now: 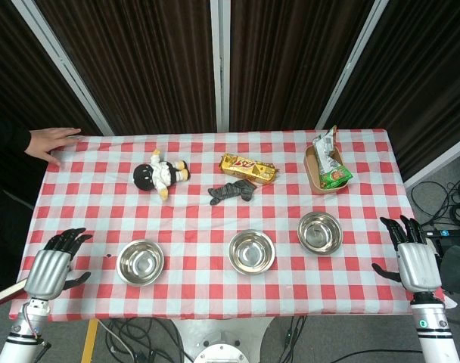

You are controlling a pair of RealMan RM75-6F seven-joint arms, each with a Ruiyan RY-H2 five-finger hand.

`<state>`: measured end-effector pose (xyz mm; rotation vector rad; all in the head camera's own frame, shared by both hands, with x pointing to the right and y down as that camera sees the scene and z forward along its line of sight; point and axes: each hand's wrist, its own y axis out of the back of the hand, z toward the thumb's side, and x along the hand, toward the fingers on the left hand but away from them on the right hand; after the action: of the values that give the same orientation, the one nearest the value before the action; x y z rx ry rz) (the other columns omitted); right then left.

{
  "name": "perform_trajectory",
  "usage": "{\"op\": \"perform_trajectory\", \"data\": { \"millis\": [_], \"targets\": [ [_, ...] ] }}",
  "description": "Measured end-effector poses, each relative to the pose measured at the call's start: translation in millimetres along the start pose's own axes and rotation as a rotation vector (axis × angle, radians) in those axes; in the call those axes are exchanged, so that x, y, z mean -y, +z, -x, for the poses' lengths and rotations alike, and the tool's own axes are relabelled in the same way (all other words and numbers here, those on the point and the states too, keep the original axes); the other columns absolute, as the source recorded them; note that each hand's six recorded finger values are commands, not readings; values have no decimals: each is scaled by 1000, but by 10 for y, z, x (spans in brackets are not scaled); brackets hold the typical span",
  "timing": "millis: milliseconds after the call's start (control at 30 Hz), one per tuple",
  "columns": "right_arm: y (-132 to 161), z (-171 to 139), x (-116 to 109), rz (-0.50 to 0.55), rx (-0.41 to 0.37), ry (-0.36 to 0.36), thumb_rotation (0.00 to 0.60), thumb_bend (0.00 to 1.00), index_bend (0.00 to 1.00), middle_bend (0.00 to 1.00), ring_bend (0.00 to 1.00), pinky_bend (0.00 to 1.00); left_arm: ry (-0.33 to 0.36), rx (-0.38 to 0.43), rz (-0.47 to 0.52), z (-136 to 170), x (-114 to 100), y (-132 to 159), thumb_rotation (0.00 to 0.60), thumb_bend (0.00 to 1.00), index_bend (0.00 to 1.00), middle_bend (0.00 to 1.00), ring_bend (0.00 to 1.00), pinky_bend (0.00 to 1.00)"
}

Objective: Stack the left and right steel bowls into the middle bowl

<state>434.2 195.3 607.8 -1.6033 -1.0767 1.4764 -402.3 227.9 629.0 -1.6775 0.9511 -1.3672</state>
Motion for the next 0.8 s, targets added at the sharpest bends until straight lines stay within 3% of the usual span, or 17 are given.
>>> {"op": "perform_trajectory", "data": {
  "millis": [500,800],
  "targets": [
    [46,-13,-54,-2,-23,-5,600,40,105,161,0,0,33,-14,-4,53,-123,-20,600,145,277,277,184,252],
    [57,-57,14,-24,-30,14,600,40,103,165,17,33,19,-19,3,61,-61,-50,600,145,277,277,185,252]
  ]
}}
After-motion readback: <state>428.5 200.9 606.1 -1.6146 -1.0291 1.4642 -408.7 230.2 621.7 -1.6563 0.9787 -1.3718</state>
